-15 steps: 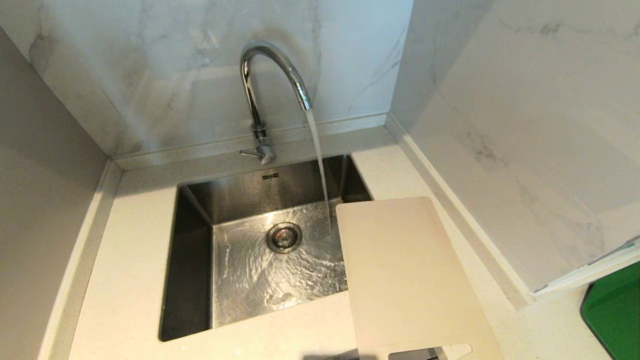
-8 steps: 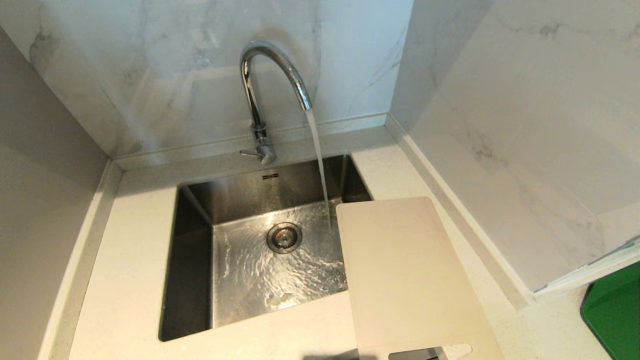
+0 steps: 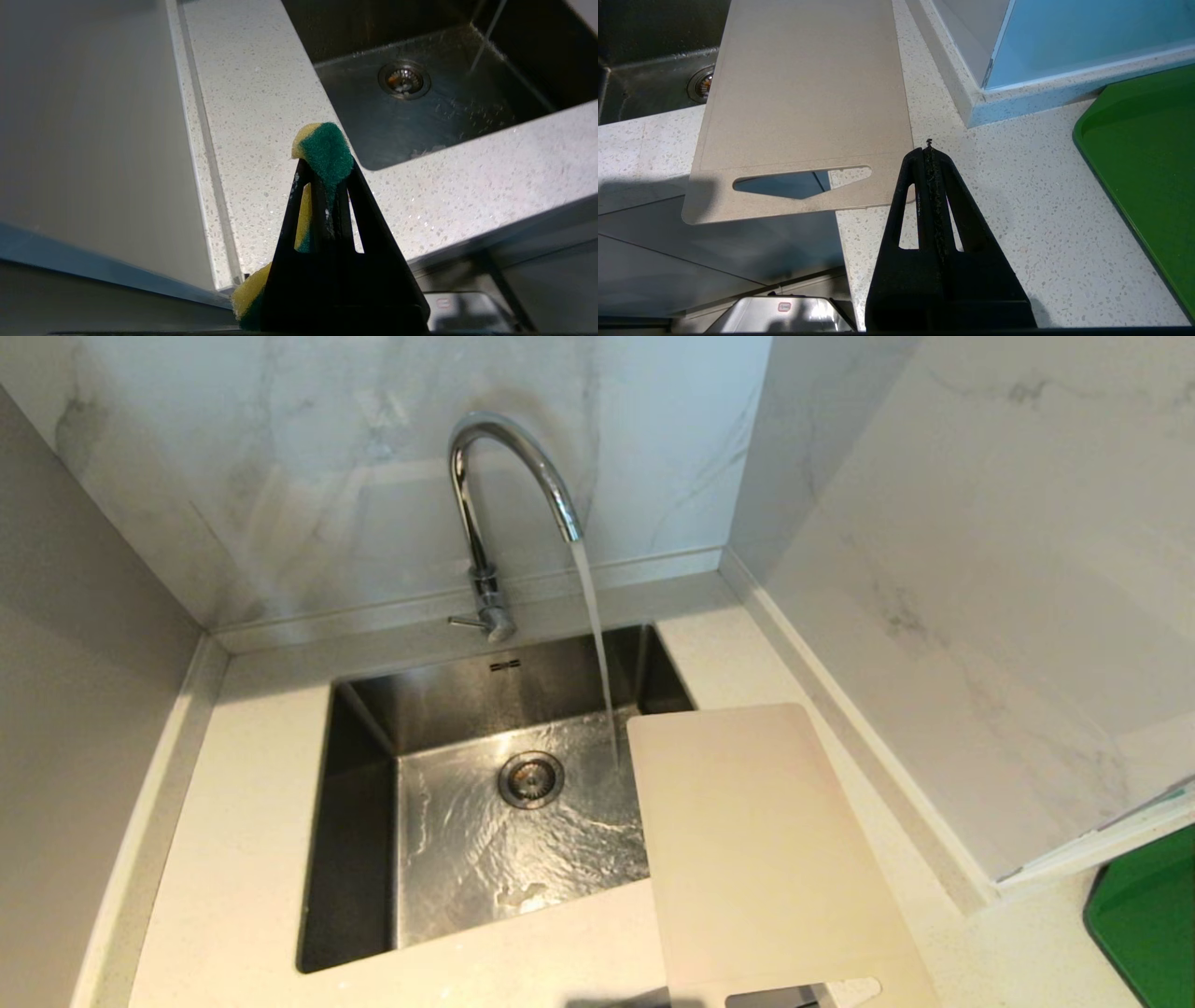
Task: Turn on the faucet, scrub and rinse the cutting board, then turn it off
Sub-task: Pick up the cutting board
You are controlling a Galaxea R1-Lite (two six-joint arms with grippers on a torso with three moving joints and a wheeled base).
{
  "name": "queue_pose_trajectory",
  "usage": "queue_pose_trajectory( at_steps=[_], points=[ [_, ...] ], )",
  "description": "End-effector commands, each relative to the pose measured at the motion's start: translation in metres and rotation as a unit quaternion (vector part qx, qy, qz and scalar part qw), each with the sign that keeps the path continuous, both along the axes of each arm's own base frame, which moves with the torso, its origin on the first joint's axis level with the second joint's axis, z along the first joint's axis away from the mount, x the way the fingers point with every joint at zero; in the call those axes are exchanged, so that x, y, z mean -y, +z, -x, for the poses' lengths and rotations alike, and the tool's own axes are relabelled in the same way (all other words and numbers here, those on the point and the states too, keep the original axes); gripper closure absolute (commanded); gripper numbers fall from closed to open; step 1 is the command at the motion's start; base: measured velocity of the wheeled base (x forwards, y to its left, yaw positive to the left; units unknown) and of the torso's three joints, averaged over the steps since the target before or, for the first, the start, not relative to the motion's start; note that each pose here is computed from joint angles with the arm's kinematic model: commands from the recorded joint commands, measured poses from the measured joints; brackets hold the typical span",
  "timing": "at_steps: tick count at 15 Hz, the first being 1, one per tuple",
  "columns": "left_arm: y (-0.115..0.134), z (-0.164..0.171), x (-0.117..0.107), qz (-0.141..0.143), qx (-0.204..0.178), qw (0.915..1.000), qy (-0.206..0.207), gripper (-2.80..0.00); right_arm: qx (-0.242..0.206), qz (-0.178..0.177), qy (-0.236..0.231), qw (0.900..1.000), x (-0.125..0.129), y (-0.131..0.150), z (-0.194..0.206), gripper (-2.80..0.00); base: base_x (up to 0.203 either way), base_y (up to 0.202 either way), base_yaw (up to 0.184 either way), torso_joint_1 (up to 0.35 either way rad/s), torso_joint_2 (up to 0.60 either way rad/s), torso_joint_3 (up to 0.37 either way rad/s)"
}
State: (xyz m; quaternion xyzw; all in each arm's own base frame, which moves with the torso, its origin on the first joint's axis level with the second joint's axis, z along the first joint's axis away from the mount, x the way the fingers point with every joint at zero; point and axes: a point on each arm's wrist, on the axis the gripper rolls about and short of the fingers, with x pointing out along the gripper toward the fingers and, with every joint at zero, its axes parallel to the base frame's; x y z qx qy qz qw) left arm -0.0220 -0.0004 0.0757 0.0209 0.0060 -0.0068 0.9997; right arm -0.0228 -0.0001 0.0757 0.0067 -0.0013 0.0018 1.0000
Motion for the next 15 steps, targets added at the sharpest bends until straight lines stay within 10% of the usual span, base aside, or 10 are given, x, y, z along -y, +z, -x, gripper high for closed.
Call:
queue_pose_trajectory(
  at_steps=[1, 15],
  points=[
    [-0.0011, 0.0007, -0.0003, 0.024, 0.005, 0.9997, 0.008, 0.0, 0.0, 0.0, 0.0, 1.0, 0.0, 0.0001, 0.0, 0.0, 0.0, 0.0, 0.0, 0.0, 0.0, 0.0],
    [-0.0004, 0.0006, -0.0004, 0.03, 0.005, 0.9995, 0.008, 0.0, 0.0, 0.0, 0.0, 1.0, 0.0, 0.0001, 0.0, 0.0, 0.0, 0.0, 0.0, 0.0, 0.0, 0.0]
  ],
)
